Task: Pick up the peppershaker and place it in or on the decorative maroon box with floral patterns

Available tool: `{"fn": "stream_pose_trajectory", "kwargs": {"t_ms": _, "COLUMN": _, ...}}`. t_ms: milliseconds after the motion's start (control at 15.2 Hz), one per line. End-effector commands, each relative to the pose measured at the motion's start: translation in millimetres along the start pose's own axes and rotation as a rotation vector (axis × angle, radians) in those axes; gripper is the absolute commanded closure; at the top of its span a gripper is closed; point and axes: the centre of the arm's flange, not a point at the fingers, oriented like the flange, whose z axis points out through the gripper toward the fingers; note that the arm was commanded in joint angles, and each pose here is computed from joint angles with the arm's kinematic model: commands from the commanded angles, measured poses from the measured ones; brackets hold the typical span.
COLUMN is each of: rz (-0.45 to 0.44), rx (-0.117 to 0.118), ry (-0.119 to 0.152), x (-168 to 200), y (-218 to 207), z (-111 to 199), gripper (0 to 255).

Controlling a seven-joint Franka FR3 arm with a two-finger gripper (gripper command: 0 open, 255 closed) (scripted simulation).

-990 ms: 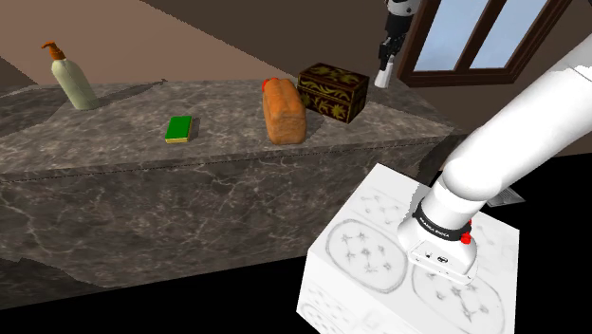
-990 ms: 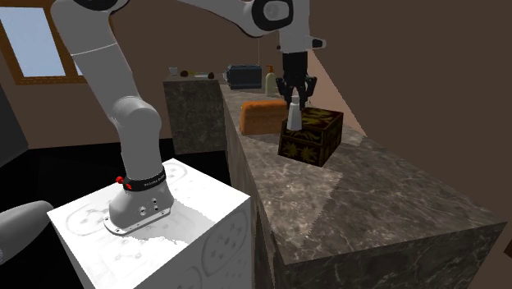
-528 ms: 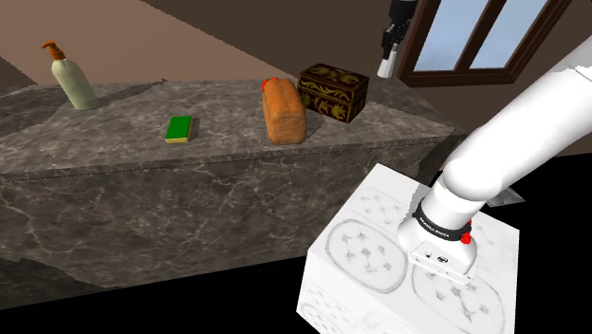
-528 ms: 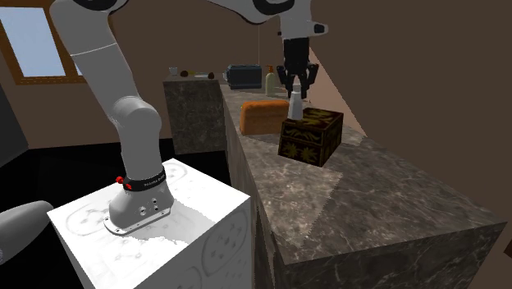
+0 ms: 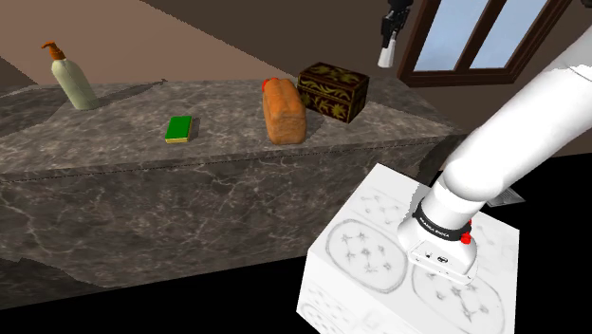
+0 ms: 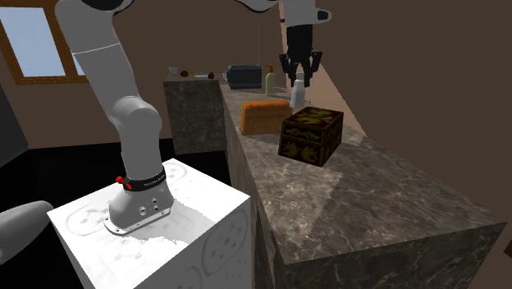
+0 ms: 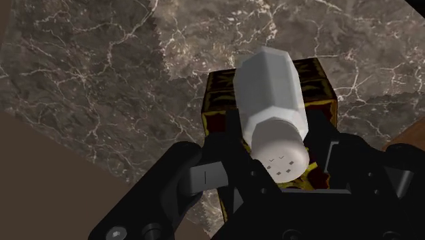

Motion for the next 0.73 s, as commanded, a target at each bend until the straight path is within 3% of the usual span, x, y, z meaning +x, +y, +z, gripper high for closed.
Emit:
{"fn": "stream_pose_trajectory", "kwargs": {"t_ms": 0, "rz": 0.0, "rx": 0.0, "ry": -0.001, "x": 24, "y": -5, "z": -3, "gripper": 255}}
{"fn": "stream_pose_trajectory", "kwargs": {"t_ms": 660, "rz": 0.0, "rx": 0.0, "ry": -0.001, "x": 153, "y": -28, "z": -19, "gripper": 255}}
